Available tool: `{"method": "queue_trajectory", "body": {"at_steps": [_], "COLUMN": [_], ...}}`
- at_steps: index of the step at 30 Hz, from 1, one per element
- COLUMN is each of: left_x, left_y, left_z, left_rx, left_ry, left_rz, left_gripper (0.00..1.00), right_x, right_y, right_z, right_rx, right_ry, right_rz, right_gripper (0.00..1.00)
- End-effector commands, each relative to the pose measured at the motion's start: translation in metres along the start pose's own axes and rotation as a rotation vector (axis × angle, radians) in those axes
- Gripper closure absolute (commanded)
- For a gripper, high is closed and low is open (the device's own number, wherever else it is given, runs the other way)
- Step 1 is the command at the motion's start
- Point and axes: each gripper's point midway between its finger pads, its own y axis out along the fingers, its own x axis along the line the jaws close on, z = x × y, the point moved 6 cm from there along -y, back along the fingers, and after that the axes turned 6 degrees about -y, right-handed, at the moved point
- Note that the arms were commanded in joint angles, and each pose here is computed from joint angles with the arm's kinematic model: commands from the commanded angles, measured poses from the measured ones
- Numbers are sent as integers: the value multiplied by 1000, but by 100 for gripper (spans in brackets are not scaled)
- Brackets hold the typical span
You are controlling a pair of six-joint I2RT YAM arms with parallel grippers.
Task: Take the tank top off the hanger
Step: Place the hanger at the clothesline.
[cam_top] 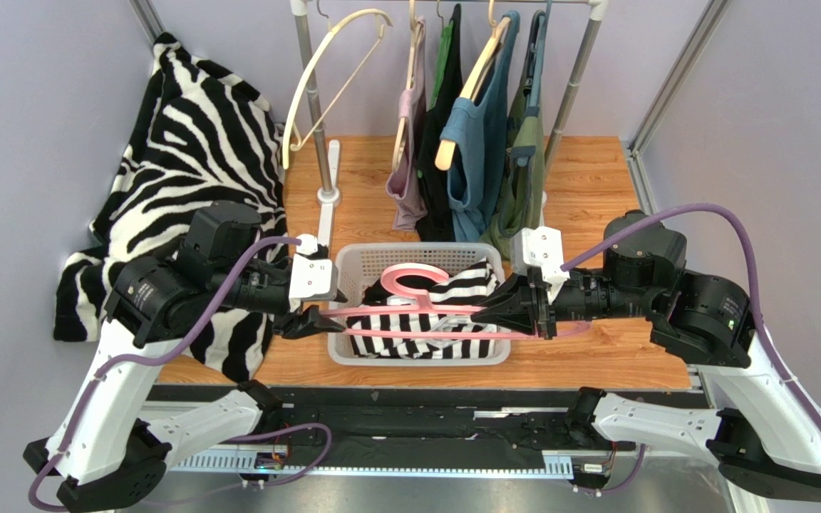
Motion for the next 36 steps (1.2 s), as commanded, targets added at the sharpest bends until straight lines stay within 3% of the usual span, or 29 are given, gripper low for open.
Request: {"method": "queue_trajectory", "body": {"at_steps": [1, 2, 3, 10, 13, 14, 15, 19, 20, 21, 28, 31, 33, 36], "left_x": [0, 1, 1, -4, -9, -6, -9, -28, -31, -41, -61, -54, -37, -11], "left_y": [-6, -8, -9, -21, -32, -40, -48, -79, -83, -91, -122, -143, -157, -157], "left_z": [-11, -13, -13, -13, -13, -16, -17, -22, -23, -22, -29, -41, -42, -42], "left_rx": [-46, -50, -49, -51, -58, -63, -79, -167, -191, -225, -406, -471, -471, -444], "left_ry": [56, 63, 61, 75, 83, 83, 86, 107, 104, 119, 58, 27, -36, -127], "left_rz": [-22, -38, -51, -111, -160, -225, -266, -418, -455, -490, -763, -926, -1072, -1153], "left_gripper": [68, 92, 100, 100, 100, 100, 100, 100, 100, 100, 100, 100, 100, 100], "right_x": [-2, -3, -4, -20, -36, -44, -48, -61, -67, -69, -84, -89, -92, -94], "right_y": [-4, -3, -3, -1, -8, -12, -18, -38, -45, -51, -82, -86, -86, -82], "right_z": [-22, -21, -21, -23, -30, -31, -39, -49, -49, -53, -58, -54, -49, -46], "right_rx": [-91, -87, -86, -103, -145, -149, -191, -260, -260, -280, -324, -297, -272, -246], "right_ry": [-61, -57, -56, -53, -57, -56, -67, -81, -74, -81, -51, -32, -12, 18], "right_rz": [11, 18, 24, 151, 303, 379, 431, 607, 684, 716, 963, 1024, 1051, 1059], "right_gripper": [100, 100, 100, 98, 86, 74, 69, 54, 36, 33, 28, 28, 29, 30]}}
